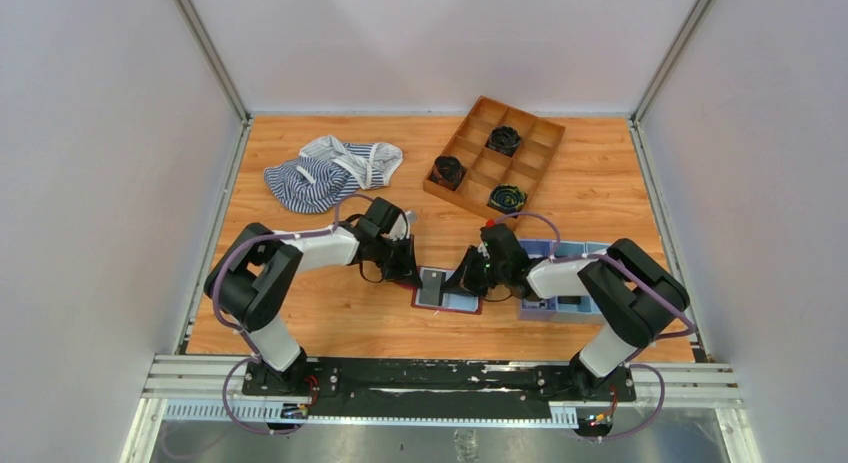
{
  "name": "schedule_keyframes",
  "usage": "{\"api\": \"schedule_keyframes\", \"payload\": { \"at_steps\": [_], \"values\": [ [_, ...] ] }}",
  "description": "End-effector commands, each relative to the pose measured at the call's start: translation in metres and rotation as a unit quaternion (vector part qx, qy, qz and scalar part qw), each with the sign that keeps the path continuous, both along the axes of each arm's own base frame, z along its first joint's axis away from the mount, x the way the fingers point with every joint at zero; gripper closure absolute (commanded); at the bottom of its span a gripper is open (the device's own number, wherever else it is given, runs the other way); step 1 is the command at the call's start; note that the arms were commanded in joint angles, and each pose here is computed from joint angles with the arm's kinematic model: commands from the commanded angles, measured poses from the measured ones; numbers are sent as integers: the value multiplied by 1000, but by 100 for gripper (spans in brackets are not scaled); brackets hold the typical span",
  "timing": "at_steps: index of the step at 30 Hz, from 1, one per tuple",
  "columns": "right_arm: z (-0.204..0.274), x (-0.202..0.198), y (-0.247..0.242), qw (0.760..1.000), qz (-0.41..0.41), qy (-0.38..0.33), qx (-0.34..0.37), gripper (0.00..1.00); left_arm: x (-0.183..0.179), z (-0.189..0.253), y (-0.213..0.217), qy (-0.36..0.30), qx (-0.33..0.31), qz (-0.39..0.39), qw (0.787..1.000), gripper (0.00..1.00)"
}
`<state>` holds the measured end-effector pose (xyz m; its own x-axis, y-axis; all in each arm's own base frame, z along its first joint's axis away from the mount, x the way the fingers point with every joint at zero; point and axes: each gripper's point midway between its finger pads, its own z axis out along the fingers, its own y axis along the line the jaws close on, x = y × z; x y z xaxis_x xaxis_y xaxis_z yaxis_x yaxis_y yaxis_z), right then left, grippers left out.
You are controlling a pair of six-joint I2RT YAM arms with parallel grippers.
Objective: Take the credit cards out of the card holder
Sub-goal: Remove the credit card from the card holder.
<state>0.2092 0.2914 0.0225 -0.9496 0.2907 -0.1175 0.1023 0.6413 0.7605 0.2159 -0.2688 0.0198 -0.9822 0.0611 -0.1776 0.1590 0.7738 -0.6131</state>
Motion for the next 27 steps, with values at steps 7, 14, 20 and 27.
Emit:
{"api": "schedule_keyframes", "payload": {
  "at_steps": [7,14,20,27],
  "values": [
    [-6,-1,-4,1000,-13,0,17,100,-18,-22,4,32,19,-11,999,100],
    [-4,-5,-25,999,-42,-6,-3,100,-17,-23,8,31,30,-7,999,100],
    [8,-6,-38,998,-52,-26,-17,100,-15,-26,9,32,33,-2,999,100],
    [21,-7,-54,997,-51,-49,-43,100,-11,-22,10,27,33,1,999,100]
  ]
}}
